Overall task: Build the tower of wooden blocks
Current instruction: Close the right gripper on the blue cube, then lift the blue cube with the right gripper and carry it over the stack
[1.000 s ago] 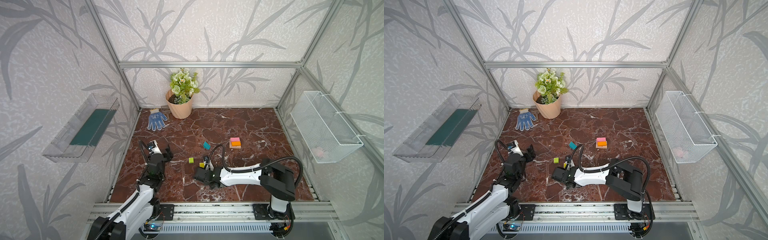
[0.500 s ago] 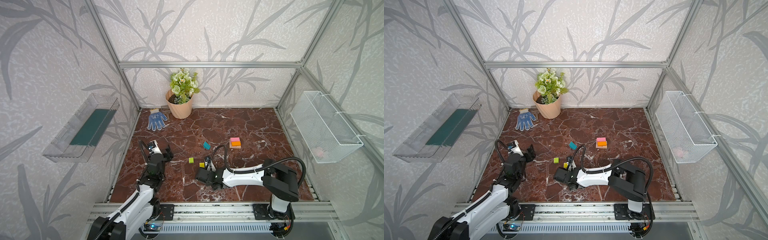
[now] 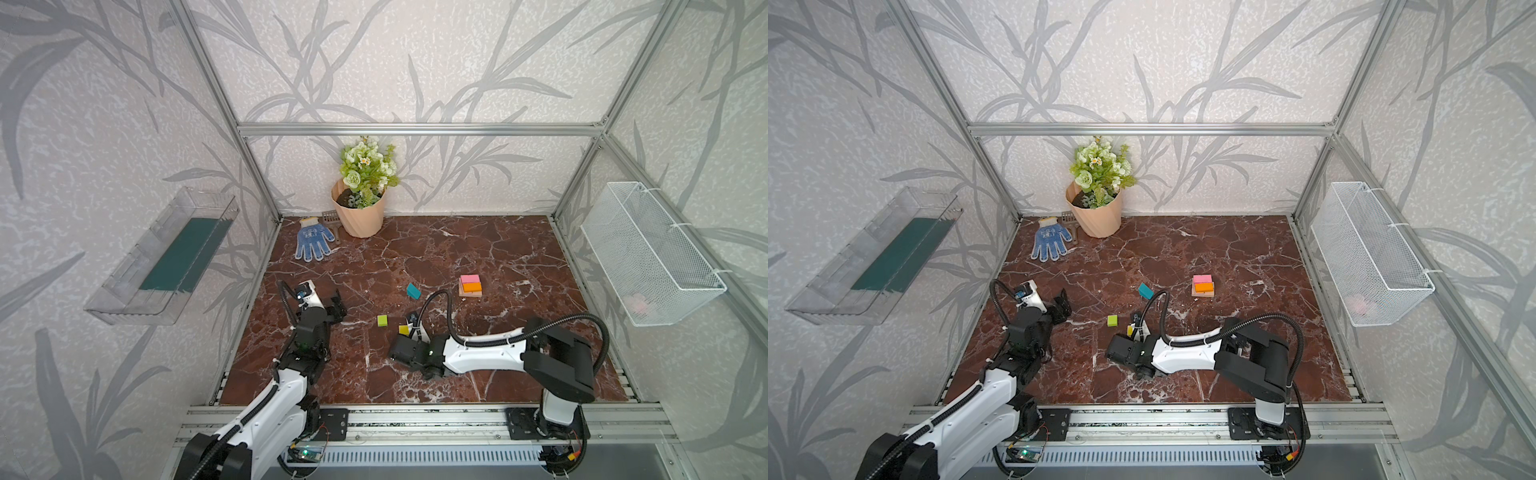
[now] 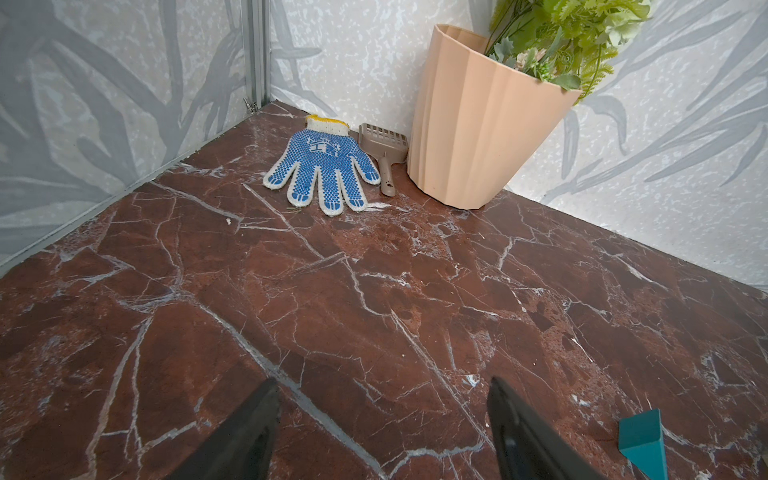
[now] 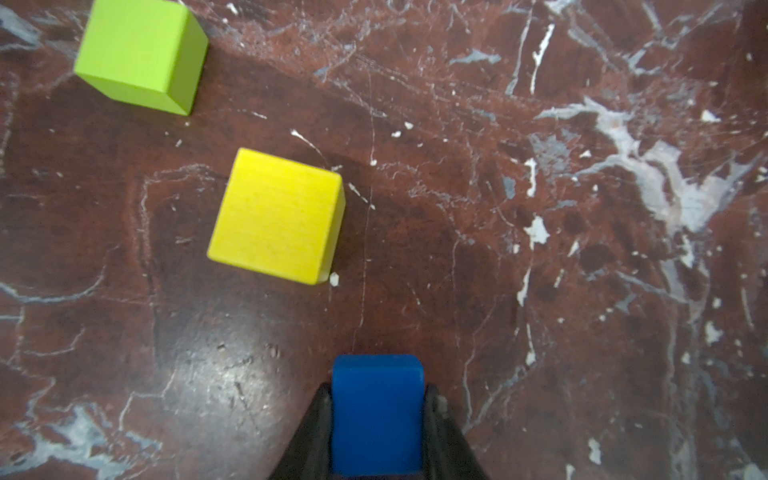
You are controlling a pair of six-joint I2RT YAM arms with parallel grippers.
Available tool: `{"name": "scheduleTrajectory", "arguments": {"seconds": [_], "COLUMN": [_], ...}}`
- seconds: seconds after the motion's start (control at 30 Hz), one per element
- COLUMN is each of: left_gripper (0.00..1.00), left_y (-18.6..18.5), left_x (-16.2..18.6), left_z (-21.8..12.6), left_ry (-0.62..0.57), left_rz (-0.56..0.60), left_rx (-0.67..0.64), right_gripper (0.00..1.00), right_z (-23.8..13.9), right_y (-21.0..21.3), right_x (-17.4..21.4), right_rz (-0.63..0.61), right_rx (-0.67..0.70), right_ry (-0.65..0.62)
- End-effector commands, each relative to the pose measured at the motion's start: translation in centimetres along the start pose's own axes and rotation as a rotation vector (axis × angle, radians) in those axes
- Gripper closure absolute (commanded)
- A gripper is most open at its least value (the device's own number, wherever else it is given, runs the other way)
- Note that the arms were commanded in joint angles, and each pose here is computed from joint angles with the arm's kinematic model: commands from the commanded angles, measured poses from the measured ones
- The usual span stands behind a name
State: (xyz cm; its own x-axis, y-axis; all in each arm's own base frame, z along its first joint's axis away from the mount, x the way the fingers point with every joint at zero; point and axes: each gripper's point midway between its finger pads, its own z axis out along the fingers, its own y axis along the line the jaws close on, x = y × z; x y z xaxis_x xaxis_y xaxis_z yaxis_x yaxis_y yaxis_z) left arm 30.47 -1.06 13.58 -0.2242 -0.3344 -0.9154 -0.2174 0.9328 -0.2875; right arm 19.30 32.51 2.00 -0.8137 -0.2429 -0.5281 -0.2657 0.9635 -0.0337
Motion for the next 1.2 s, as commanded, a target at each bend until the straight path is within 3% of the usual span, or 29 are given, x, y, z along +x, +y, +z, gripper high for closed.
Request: {"name": "scheduleTrajectory", "arguments": {"seconds": [0.0, 0.13, 0.23, 0.37, 0.57, 0.77, 1.0, 1.17], "left_gripper": [0.21, 0.21, 0.09, 0.01, 0.01, 0.01, 0.0, 0.01], "left_y": [0.0, -0.8, -1.9, -3.3, -5.4, -5.9, -5.6, -5.7], "left_x": [-0.6, -0.4, -0.1, 0.2, 0.9, 1.2, 1.3, 1.4], "left_z": [0.0, 0.0, 0.1, 0.3, 0.3, 0.7, 0.8, 1.1], "left_ry": [-0.025, -0.011, 0.006, 0.029, 0.069, 0.093, 0.094, 0.106], "left_rz": [-0.019, -0.003, 0.02, 0.055, 0.109, 0.125, 0.124, 0.129], "left_rx": [0.002, 0.047, 0.105, 0.175, 0.284, 0.296, 0.278, 0.276], "right_gripper": [0.77, 0.77, 0.79, 0.8, 0.8, 0.8, 0.91, 0.95], "right_z": [-1.9, -4.4, -5.8, -7.1, -7.6, -6.4, -2.1, 1.1], "right_y": [-0.9, -2.7, -4.9, -8.7, -15.7, -21.6, -23.1, -23.9], "right_x": [-1.1, -3.4, -5.2, -7.4, -9.9, -12.0, -14.2, -15.7], "right_rz": [0.006, 0.015, 0.053, 0.138, 0.254, 0.312, 0.23, 0.237], "right_rx": [0.007, 0.033, 0.042, 0.046, 0.06, 0.058, 0.098, 0.051], "right_ry": [-0.042, -0.111, -0.145, -0.219, -0.249, -0.221, -0.069, -0.001]}}
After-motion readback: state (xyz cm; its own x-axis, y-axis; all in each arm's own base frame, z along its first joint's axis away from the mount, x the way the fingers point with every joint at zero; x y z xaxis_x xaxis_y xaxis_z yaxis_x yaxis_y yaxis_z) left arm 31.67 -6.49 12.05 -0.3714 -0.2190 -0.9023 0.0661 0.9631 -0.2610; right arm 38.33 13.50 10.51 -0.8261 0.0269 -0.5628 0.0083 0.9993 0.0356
